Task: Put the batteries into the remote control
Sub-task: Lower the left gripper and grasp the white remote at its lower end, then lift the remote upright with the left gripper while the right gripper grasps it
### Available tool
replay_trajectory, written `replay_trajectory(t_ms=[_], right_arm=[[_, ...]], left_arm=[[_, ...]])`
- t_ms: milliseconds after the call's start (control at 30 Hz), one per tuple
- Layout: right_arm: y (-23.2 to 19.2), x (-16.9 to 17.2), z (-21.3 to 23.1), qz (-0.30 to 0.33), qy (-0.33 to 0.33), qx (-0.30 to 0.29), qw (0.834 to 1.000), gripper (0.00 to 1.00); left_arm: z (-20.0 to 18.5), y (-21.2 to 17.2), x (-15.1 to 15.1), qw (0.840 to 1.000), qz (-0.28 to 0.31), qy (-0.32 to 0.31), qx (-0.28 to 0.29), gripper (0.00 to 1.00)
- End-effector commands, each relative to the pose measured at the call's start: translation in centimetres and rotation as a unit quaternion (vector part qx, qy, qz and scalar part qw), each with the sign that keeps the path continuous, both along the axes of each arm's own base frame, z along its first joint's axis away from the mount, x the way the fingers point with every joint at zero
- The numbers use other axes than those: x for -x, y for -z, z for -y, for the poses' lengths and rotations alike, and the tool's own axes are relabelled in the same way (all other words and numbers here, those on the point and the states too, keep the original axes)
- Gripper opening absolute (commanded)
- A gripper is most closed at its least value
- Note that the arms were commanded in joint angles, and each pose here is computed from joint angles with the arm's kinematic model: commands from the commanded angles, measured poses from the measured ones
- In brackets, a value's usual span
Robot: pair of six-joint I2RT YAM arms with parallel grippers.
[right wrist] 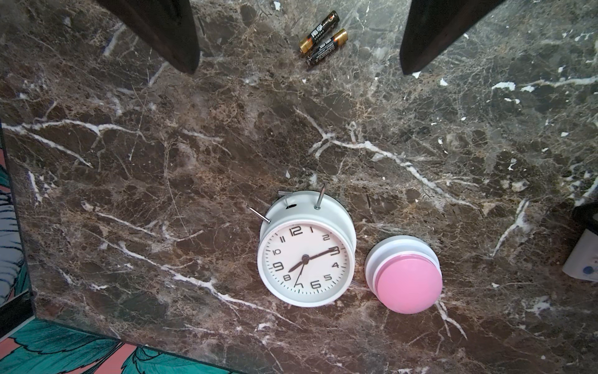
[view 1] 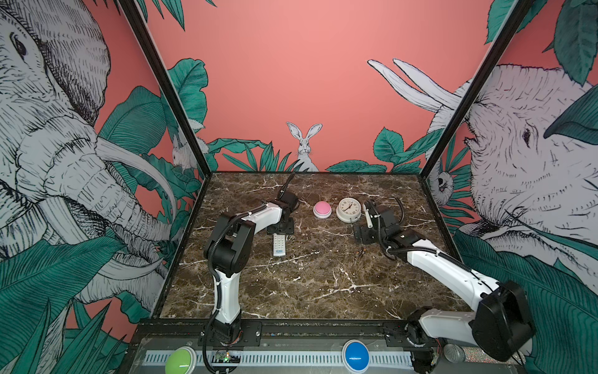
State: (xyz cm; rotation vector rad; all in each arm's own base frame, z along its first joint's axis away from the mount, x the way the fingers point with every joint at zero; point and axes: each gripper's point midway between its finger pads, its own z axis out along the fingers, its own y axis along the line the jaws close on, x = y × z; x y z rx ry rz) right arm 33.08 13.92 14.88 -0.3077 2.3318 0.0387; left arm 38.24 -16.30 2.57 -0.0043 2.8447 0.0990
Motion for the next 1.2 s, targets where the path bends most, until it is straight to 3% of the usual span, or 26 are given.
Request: replay_trajectory(t_ms=[0, 167, 267, 667, 1167], right_arm=[[-1.9, -0.6, -0.4, 0.027, 0.000, -0.011, 1.000, 0.99], [-2.2, -0.7, -0.6, 0.027, -0.003, -0.014, 1.000, 0.99], [-2.6, -0.7, -0.5, 0.033, -0.001, -0.015, 0.999, 0.99], [-3.6, -0.2, -0.5, 0.042, 0.002, -0.036, 0.998, 0.99], [-4.6, 0.2, -1.1, 0.049, -0.009, -0.061, 0.997, 0.99]], left_arm=[[-0.5, 0.1, 0.7, 1.000, -0.002, -0.008, -0.009, 0.64], [-0.3, -0.4, 0.6, 1.000, 0.010, -0.009, 0.003, 0.48], [-0.4, -0.7, 0.6, 1.000, 0.015, -0.009, 0.004, 0.44], [-1.0, -3.5, 0.8, 0.999, 0.049, -0.004, 0.004, 0.31], [-0.7, -5.4, 1.0, 0.996, 0.078, 0.012, 0.027, 0.23]])
